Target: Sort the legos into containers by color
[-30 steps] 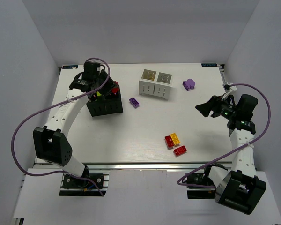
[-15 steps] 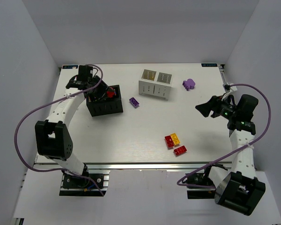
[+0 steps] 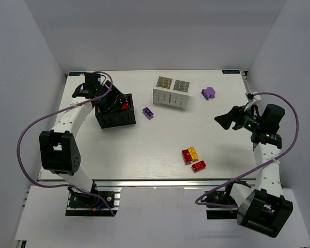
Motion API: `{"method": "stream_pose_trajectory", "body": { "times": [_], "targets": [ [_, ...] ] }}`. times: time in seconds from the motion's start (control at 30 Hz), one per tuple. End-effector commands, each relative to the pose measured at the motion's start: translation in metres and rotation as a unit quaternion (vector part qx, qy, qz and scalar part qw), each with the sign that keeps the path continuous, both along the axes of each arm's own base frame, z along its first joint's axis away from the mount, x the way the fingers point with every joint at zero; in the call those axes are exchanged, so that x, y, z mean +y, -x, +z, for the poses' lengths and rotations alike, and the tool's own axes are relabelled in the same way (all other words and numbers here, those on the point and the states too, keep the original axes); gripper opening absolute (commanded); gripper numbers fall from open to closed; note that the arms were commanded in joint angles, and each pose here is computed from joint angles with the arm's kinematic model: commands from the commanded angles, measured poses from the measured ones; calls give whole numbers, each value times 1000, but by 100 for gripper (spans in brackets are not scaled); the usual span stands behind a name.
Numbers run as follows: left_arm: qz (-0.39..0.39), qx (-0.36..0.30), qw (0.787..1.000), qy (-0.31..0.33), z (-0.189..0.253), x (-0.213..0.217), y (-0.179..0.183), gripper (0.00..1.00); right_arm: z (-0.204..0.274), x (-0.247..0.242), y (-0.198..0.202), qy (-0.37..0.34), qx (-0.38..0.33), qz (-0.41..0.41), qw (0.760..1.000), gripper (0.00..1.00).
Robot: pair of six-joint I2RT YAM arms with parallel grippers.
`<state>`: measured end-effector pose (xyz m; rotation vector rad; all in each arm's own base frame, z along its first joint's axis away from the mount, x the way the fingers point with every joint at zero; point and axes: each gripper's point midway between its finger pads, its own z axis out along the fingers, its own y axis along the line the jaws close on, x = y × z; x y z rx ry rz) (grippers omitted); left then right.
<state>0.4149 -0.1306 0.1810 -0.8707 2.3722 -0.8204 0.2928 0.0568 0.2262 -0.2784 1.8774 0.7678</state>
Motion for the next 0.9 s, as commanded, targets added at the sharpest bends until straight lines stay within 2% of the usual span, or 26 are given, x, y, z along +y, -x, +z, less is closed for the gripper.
{"method": "stream_pose_trajectory", "body": {
  "times": [0.0,0.1,0.2,0.23,0.27,0.3,0.33,0.37,0.4,0.43,0.5,0.53,0.57,0.6,0.63,0.7,0.73,0.77,0.87],
  "targets": [
    [-11,-27,1000,10,18,-2,-2,76,0,4,5,-3,-6,16,1000,78],
    [-19,-31,999,16,21,-5,0,76,1,5,6,-6,-7,22,1000,78],
    [-51,-75,995,34,44,-14,-1,68,1,12,11,-6,-17,51,999,77],
    [-76,-102,992,28,51,-16,1,50,4,19,18,-6,-36,88,995,75],
    [-99,-132,986,29,62,-21,1,40,4,23,23,-4,-46,110,993,74],
    [-142,-164,975,44,79,-33,13,33,2,30,31,-10,-47,138,989,72],
    [-179,-214,960,37,87,-38,15,27,6,39,42,-5,-91,193,977,66],
    [-209,-245,946,44,96,-46,23,20,6,43,47,-4,-108,216,970,63],
    [-229,-281,931,48,113,-49,36,20,1,48,57,-11,-100,231,968,60],
    [-255,-313,914,46,120,-53,43,21,0,50,59,-1,-115,241,964,58],
    [-289,-326,898,56,114,-60,61,41,-6,56,59,30,-129,252,959,59],
    [-309,-348,883,56,121,-62,73,51,-12,52,53,60,-126,234,962,64],
    [-318,-342,882,58,109,-62,82,69,-15,53,50,80,-128,233,961,66],
    [-328,-353,874,59,109,-66,89,75,-19,56,48,97,-127,232,960,67],
    [-336,-368,865,62,114,-66,101,80,-28,48,38,132,-114,206,963,69],
    [-344,-359,865,73,92,-70,118,88,-34,50,36,159,-97,207,961,70],
    [-346,-386,852,70,100,-72,125,90,-44,45,30,178,-73,194,962,73],
    [-352,-390,848,72,98,-74,131,91,-51,48,38,182,-47,208,960,76],
    [-361,-395,842,68,85,-74,148,91,-67,49,47,227,-28,238,944,82]
  ]
}}
